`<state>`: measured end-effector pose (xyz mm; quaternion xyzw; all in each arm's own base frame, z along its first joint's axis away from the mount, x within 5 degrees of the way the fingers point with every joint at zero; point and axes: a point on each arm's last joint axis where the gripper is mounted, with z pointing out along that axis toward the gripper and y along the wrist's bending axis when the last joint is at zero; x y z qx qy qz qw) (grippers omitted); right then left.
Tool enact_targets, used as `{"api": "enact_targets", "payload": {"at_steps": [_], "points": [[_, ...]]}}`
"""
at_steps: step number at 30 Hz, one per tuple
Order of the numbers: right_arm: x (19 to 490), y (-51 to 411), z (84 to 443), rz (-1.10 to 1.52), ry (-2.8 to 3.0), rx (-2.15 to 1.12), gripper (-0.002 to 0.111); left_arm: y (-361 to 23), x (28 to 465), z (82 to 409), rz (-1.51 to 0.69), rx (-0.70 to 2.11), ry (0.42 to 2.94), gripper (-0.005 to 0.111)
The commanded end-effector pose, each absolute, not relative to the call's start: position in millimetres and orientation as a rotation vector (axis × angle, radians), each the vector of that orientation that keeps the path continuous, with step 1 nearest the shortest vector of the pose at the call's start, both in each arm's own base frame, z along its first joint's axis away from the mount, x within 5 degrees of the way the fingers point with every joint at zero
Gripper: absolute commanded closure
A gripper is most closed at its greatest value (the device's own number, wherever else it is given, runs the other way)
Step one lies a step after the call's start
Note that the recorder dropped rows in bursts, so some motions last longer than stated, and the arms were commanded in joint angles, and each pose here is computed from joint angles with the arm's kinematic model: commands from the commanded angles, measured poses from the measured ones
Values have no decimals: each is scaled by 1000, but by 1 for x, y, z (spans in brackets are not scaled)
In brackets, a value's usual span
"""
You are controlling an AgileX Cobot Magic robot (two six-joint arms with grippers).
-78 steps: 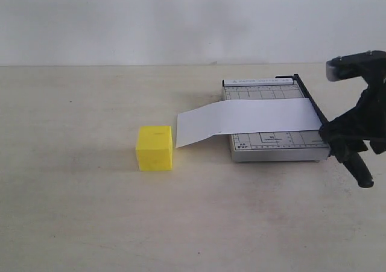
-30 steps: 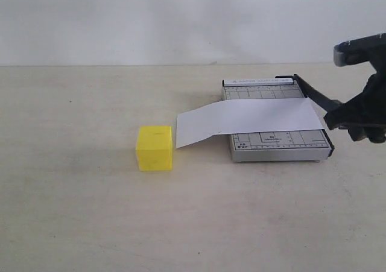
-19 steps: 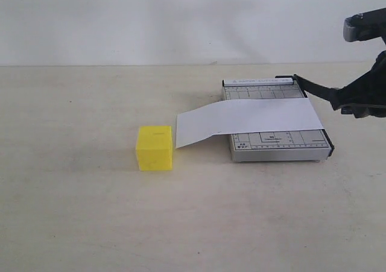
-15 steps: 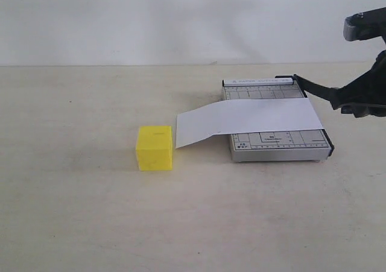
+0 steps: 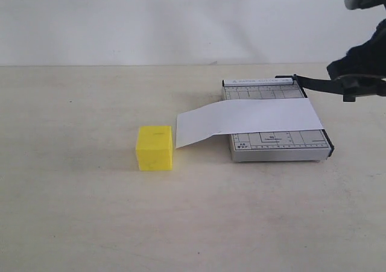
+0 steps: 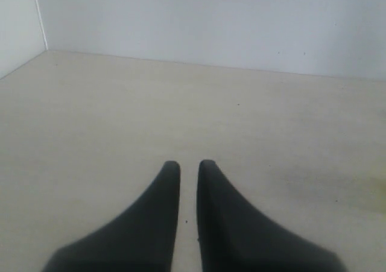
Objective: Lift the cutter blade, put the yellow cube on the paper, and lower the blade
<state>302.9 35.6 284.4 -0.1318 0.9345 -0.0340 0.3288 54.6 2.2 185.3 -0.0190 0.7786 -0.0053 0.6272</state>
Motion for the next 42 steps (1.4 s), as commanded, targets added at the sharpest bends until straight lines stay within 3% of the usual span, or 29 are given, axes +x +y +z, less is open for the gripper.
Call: {"api": "enact_targets", "payload": {"at_steps": [1,4,8,18,20,24,42], "points": [[303,37,292,-82,2406,-349,42,2,55,187,-27,-56,1769,96],[298,38,290,-54,2380,-336,52,2,55,187,-27,-56,1769,96],[276,37,287,-10,2276,-315,51,2,55,187,-27,-56,1769,96],[159,23,245,102,2012,-134,54,2,55,187,-27,-56,1769,96],[146,21,241,154,1959,-48,64,2,55,187,-27,-56,1769,96],[122,17,244,217,1858,26,108,2,55,187,-27,-56,1769,96],[97,13,199,314,1841,179,109,2,55,187,-27,-56,1769,96]]}}
